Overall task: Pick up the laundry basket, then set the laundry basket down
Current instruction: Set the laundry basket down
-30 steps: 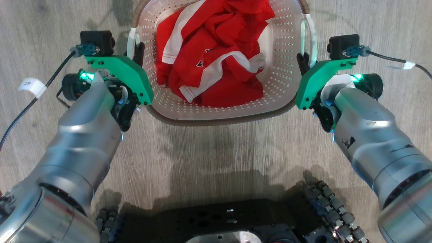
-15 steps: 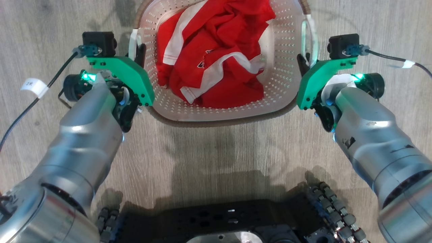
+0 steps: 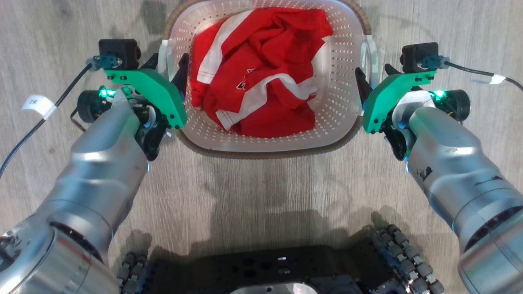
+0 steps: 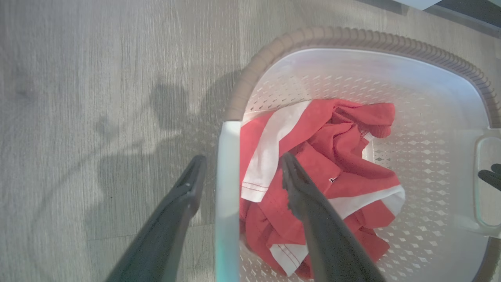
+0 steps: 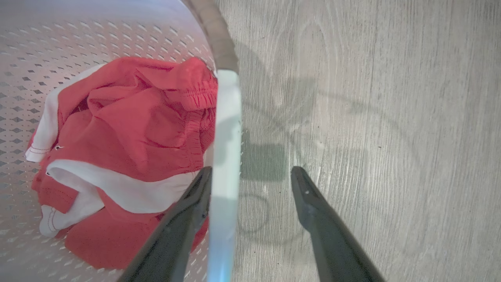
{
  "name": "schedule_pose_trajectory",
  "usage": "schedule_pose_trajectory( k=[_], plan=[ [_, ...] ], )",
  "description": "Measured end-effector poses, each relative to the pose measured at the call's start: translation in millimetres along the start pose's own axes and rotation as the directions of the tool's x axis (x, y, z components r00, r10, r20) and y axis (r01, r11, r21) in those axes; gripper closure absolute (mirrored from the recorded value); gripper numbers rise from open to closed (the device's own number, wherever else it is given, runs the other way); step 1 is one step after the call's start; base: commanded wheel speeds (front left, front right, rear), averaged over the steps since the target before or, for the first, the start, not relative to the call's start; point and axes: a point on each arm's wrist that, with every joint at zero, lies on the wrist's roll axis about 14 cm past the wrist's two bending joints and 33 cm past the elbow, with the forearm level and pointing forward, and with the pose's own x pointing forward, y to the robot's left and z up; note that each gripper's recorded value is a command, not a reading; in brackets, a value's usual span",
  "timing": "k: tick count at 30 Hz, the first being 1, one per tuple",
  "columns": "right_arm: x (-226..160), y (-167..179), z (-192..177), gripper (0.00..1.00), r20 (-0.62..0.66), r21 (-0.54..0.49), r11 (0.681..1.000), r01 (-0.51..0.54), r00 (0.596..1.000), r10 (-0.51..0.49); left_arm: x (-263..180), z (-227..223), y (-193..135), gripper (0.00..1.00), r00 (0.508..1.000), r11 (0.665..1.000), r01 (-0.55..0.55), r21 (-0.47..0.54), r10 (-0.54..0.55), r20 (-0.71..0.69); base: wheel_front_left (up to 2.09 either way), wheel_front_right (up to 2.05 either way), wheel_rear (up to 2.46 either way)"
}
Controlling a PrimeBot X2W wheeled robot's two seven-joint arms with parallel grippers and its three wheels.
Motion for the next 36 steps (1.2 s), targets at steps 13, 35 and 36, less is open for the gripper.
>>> schedule_pose_trajectory(
  k=[13,35,36],
  plan=[
    [-49,18,24,0.00,0.100,-0.018,1.000,-0.014,0.995,0.016,-49,25,-12,0.00,0.997,0.999,-0.007,0.052,0.003,0.073,0.00,0.00,0.00],
    [-162,30,114,0.00,0.477,-0.058,0.998,-0.009,0.878,0.036,-143,97,-62,0.00,0.920,0.976,-0.010,0.219,-0.077,0.384,0.00,0.00,0.00],
    [-167,31,117,0.00,0.494,-0.059,0.998,-0.008,0.869,0.036,-149,99,-63,0.00,0.913,0.974,-0.014,0.227,-0.080,0.400,0.00,0.00,0.00]
  ],
)
